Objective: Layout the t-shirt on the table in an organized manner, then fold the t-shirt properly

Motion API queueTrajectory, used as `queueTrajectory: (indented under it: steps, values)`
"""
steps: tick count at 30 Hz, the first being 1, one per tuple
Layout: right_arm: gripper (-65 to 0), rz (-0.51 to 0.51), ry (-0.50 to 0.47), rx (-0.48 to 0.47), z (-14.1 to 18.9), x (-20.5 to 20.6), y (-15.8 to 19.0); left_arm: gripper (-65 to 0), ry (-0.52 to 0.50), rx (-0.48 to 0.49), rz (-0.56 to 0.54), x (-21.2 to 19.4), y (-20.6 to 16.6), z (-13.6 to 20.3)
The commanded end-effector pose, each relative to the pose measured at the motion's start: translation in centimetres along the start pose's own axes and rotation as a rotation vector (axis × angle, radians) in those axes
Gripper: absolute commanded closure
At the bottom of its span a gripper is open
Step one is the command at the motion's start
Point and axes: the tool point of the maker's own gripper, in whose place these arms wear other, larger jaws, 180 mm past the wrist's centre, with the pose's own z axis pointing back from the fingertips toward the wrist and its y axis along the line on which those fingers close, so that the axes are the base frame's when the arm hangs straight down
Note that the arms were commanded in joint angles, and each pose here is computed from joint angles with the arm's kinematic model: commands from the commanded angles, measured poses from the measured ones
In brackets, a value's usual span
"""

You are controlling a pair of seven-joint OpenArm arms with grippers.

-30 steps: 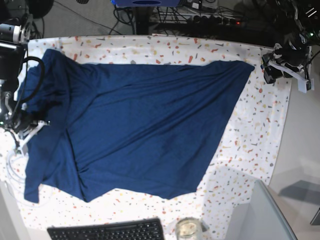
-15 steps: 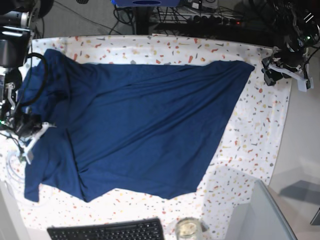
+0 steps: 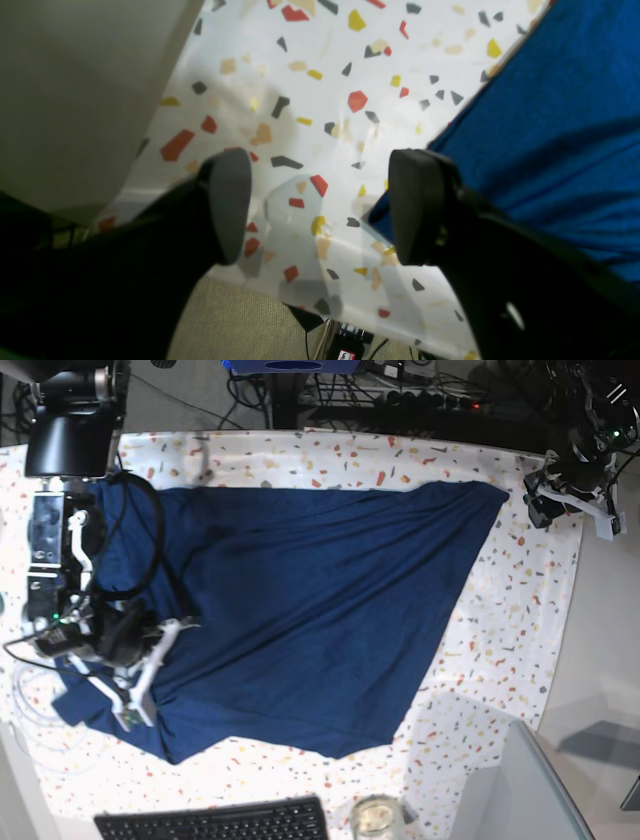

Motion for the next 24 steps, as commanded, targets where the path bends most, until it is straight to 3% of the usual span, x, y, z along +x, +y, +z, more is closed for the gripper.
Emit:
queueTrajectory:
  steps: [1, 6, 14, 16, 21, 24]
  values:
    - [0.0, 0.027, -0.063, 0.018, 0.6, 2.3, 1.2, -41.0, -0.041, 0.0, -0.018, 1.4, 0.2, 0.4]
    - [0.0, 0.154, -0.111, 0.121, 0.7, 4.8, 7.5, -41.0, -0.041, -0.001, -0.017, 1.4, 0.2, 0.4]
    - [0.0, 0.281, -0.133, 0.244, 0.4, 6.6, 14.6, -41.0, -0.043, -0.002, -0.017, 1.5, 0.1, 0.4]
    - [0.0, 0.29, -0.106, 0.259, -0.5, 6.8, 15.3, -41.0, -0.043, -0.003, -0.016, 1.4, 0.1, 0.4]
    - [0.0, 0.268, 0.072, 0.281, -4.3, 3.8, 15.4, -41.0, -0.042, -0.004, -0.016, 1.4, 0.0, 0.4]
    - [-9.5, 0.265, 0.097, 0.278, -4.5, 2.8, 15.1, -41.0, -0.04, -0.002, -0.018, 1.3, 0.1, 0.4]
